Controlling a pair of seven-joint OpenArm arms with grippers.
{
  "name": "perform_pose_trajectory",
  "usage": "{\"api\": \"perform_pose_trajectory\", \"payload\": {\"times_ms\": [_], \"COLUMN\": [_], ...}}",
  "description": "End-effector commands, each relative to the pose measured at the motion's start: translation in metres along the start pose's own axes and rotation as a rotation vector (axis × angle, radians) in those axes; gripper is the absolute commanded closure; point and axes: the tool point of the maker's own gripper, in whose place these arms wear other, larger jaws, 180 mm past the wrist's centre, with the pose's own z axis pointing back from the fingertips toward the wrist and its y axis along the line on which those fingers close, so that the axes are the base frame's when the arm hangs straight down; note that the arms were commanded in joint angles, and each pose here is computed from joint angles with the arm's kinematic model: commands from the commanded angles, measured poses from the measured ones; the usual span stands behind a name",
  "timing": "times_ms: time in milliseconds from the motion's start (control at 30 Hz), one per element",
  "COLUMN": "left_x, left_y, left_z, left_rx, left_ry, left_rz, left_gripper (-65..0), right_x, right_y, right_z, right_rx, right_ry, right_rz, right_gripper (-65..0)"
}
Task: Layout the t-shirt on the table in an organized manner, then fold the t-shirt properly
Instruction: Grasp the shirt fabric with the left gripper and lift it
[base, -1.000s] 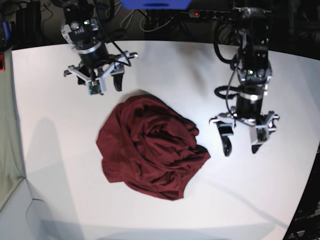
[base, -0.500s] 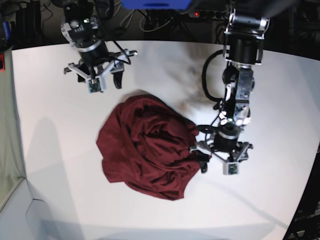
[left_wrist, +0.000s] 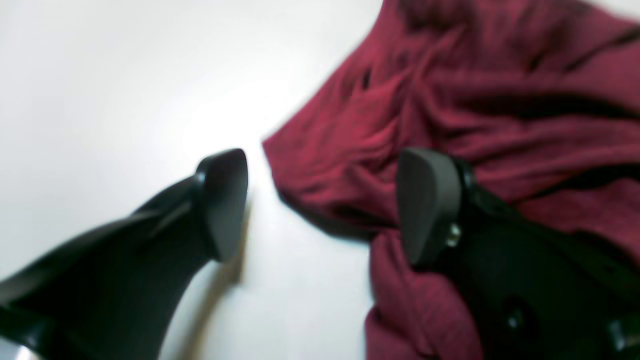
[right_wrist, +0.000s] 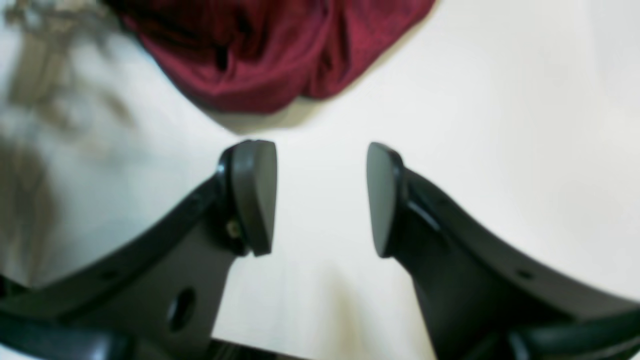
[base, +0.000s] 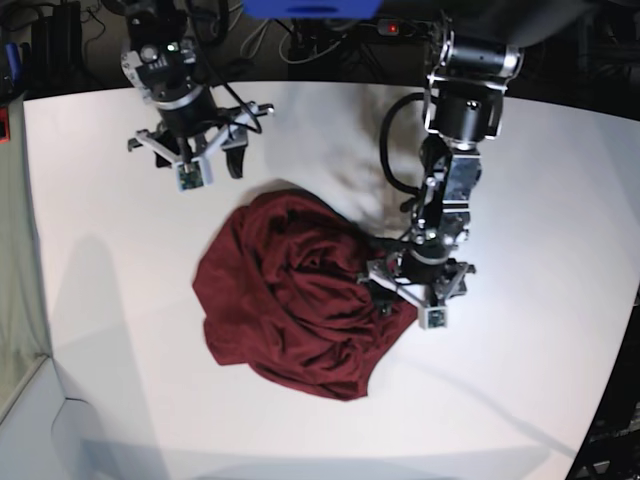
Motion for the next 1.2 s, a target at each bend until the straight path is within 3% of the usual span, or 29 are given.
{"api": "perform_pose_trajectory", "payload": {"times_ms": [0,67,133,300,400,567,833,1167], "left_x": [0.033,0.031,0.033,0.033,0.03,0.05,0.162,0.247], "left_y": [-0.006,-0.006,-0.007,-0.007,-0.007,-0.009,-0.028,-0.048], "left_z": [-0.005,-0.005,-0.006,-0.006,-0.005,0.003,0.076,0.174], "left_rx": [-0.012,-0.011,-0.014,-0.013,-0.012,-0.016,-0.072,-0.134], "left_ry": [-0.079,-0.076,-0.079,-0.081,-0.073,-0.137,-0.488,-0.734], "left_rz": [0.003,0.003,0.003,0.006,0.006,0.006,0.007,0.002], "left_gripper": [-44.8,-42.7,-35.0,-0.1,-2.7,-0.4,-0.3,-0.3], "right_x": [0.009,0.009,0.009,0.009,0.009,0.01,0.008,0.008], "right_y": [0.0,0.0,0.0,0.0,0.0,0.001,0.001,0.0], "right_z": [0.002,0.002,0.002,0.002,0.002,0.002,0.001,0.002], "right_rx": [0.002,0.002,0.002,0.002,0.002,0.002,0.002,0.002], "right_ry": [-0.037,-0.037,-0.037,-0.037,-0.037,-0.039,-0.034,-0.032], "right_rz": [0.001,0.001,0.001,0.001,0.001,0.0,0.0,0.003], "right_gripper": [-29.8,-29.8,-29.8,-29.8,-29.8,-29.8,-29.8,-29.8]}}
